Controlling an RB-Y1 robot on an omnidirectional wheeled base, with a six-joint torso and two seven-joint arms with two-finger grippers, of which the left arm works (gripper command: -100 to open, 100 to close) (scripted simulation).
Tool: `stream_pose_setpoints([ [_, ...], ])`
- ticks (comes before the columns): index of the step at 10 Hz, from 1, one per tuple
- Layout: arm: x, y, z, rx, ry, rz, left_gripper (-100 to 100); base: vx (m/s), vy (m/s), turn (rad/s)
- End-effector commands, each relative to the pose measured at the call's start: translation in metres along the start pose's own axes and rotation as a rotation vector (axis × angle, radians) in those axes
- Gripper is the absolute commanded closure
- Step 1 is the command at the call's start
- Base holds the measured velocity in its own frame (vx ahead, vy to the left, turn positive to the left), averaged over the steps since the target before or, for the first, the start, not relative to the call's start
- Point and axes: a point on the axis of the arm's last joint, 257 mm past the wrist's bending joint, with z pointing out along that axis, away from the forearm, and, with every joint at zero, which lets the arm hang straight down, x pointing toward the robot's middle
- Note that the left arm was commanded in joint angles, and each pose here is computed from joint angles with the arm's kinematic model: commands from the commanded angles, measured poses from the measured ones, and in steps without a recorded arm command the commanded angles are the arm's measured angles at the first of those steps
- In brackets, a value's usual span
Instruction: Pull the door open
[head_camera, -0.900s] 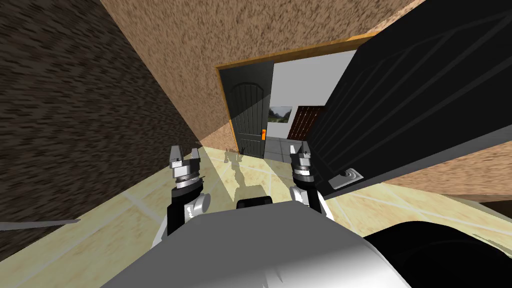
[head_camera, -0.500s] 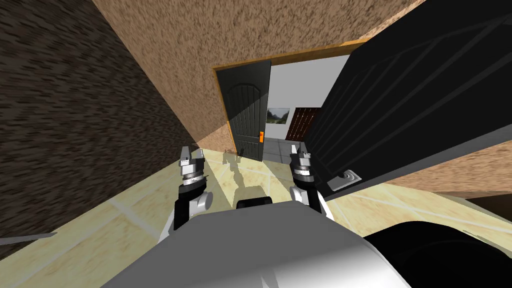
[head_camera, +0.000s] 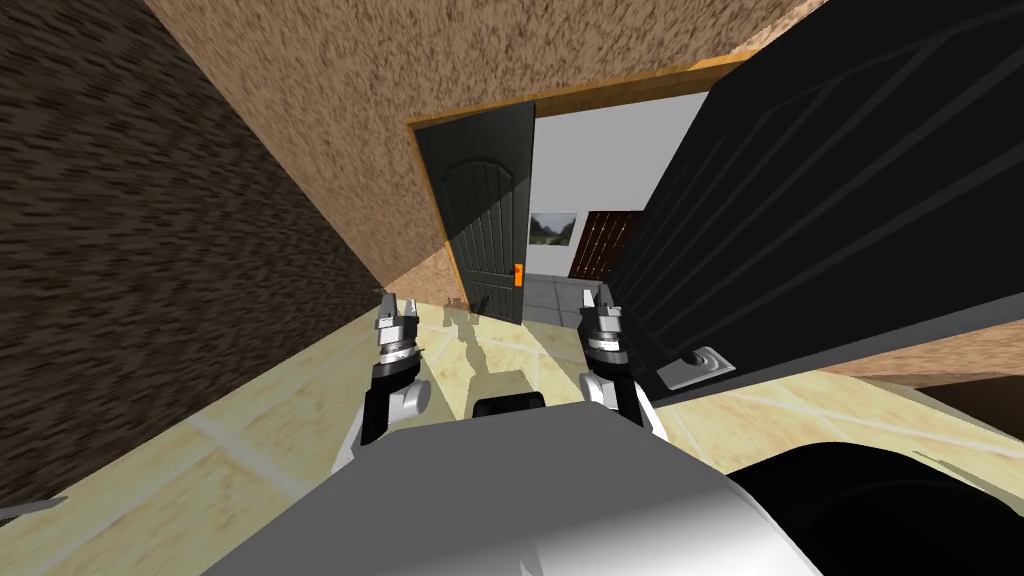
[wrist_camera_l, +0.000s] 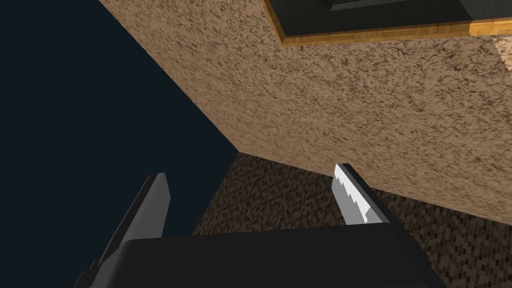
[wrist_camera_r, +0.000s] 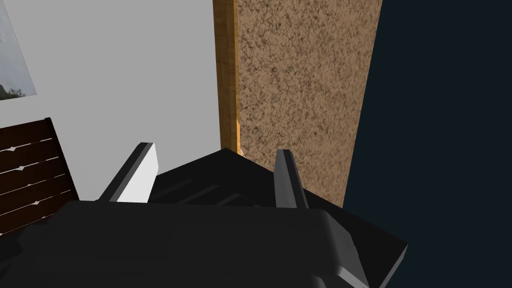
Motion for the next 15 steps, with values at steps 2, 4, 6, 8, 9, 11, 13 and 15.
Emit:
stream_pose_setpoints([
  [2,0.004,0.020,0.0006,-0.035,0.013,-0.020,-100,0.090,-0.042,-0.056],
  [4,0.009,0.036,0.0002,-0.064,0.023,-0.036,-100,0.111,-0.049,-0.056],
  [6,0.015,0.051,-0.0004,-0.094,0.034,-0.052,-100,0.099,-0.039,-0.074],
  [8,0.021,0.068,-0.0014,-0.126,0.045,-0.069,-100,0.094,-0.061,-0.065],
  [9,0.025,0.077,-0.0020,-0.142,0.051,-0.077,-100,0.093,-0.052,-0.070],
  [11,0.031,0.094,-0.0035,-0.176,0.063,-0.093,-100,0.095,-0.054,-0.068],
  [13,0.038,0.112,-0.0054,-0.211,0.074,-0.109,-100,0.119,-0.049,-0.076],
  [15,0.045,0.129,-0.0076,-0.246,0.086,-0.124,-100,0.110,-0.058,-0.079],
])
